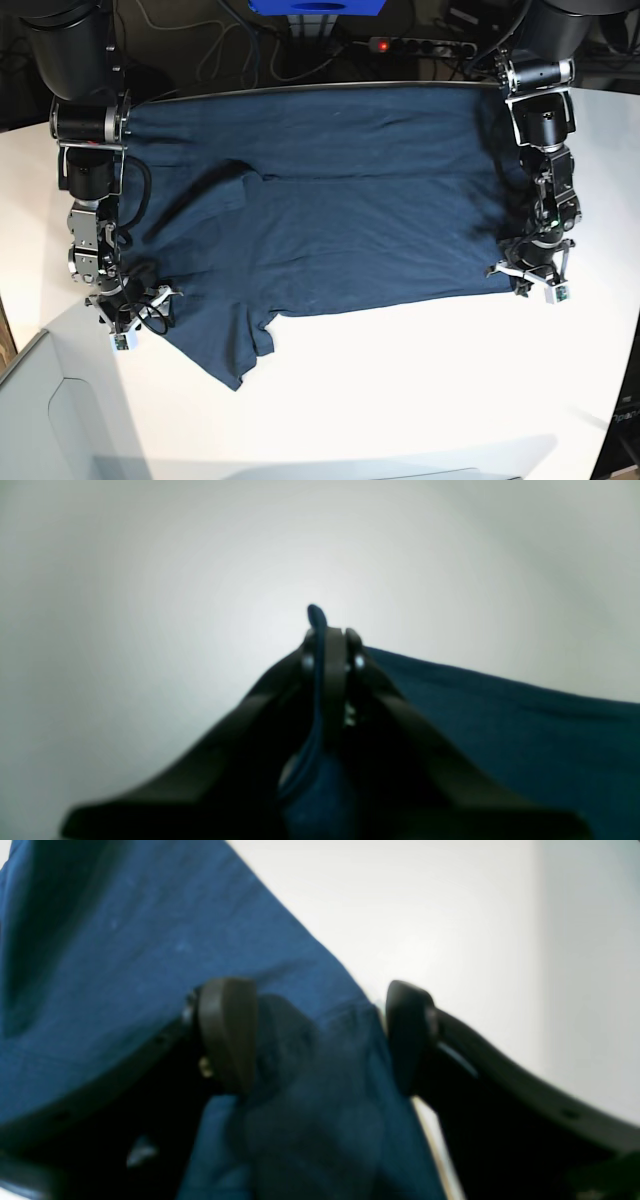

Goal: Fold the T-shirt properly
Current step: 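Grasp the hem with both grippers and fold it toward the collar, then lower the folded hem onto the shirt with both grippers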

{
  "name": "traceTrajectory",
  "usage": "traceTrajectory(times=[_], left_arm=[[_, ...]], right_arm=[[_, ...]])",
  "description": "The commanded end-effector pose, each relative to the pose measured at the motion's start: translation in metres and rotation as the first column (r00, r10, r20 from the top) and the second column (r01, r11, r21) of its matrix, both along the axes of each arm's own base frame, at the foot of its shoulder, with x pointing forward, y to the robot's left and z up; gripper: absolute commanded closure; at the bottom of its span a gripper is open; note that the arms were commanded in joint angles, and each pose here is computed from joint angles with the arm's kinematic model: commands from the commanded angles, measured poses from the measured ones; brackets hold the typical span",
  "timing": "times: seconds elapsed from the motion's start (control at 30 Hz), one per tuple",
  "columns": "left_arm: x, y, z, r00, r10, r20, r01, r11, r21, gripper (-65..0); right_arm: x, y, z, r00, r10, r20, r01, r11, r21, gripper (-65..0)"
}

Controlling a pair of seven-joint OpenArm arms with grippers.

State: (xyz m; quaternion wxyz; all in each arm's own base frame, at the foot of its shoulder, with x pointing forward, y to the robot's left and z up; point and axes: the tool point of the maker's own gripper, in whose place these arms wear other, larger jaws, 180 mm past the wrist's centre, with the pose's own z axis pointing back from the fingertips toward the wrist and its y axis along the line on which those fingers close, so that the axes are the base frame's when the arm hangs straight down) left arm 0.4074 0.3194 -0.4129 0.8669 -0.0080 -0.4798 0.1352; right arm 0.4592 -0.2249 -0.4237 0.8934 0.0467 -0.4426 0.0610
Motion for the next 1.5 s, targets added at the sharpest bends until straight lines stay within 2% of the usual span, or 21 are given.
traceTrajectory(times=[0.0,0.13,0.17,0.2,0.37,0.6,0.7,0.93,1.2,1.47], left_arm=[[0.005,0.004,0.008,1.0,-0.002,0.008,0.002,1.0,0.011,0.0],[0.006,0.004,0.009,1.0,-0.002,0.011,0.002,1.0,0.012,0.0],[0.007,0.004,0.012,1.0,-0.004,0.017,0.004,1.0,0.014,0.0],[0.007,0.004,0.012,1.0,-0.005,0.018,0.005,1.0,0.015,0.0],[0.004,0.007,0.012,1.0,-0.001,-0.009,0.001,1.0,0.007,0.0],[0.006,-0.002,0.05,0.997,-0.063,0.051,0.059,0.996,0.069,0.0],[0.0,-0.01,0.065,0.993,-0.096,0.073,0.089,0.991,0.099,0.0],[-0.026,0.009,0.1,0.989,-0.012,0.147,-0.002,0.995,0.096,0.0],[-0.055,0.002,0.097,0.993,-0.01,0.119,-0.003,0.994,0.105,0.0],[-0.098,-0.015,0.062,0.999,-0.012,0.036,0.009,0.997,0.079,0.0]], right_arm=[[0.011,-0.008,0.015,0.999,-0.017,0.031,0.017,1.0,-0.01,-28.4],[0.012,-0.01,0.018,0.999,-0.023,0.039,0.023,1.0,-0.009,-5.7],[0.012,-0.011,0.018,0.999,-0.025,0.04,0.025,1.0,-0.006,-1.5],[0.013,-0.011,0.019,0.999,-0.024,0.042,0.025,1.0,-0.007,0.0],[0.011,-0.006,0.035,0.994,0.007,0.109,-0.004,0.999,-0.032,-0.2],[-0.005,0.001,0.065,0.974,0.069,0.216,-0.05,0.995,-0.091,-0.1],[-0.016,-0.009,0.076,0.965,0.041,0.258,-0.019,0.996,-0.088,-0.1],[-0.054,-0.018,0.091,0.949,0.061,0.308,-0.032,0.995,-0.098,-0.2],[-0.101,-0.006,0.092,0.944,0.12,0.309,-0.076,0.986,-0.148,-0.2],[-0.139,-0.031,0.078,0.964,0.062,0.259,-0.018,0.986,-0.166,-0.2]])
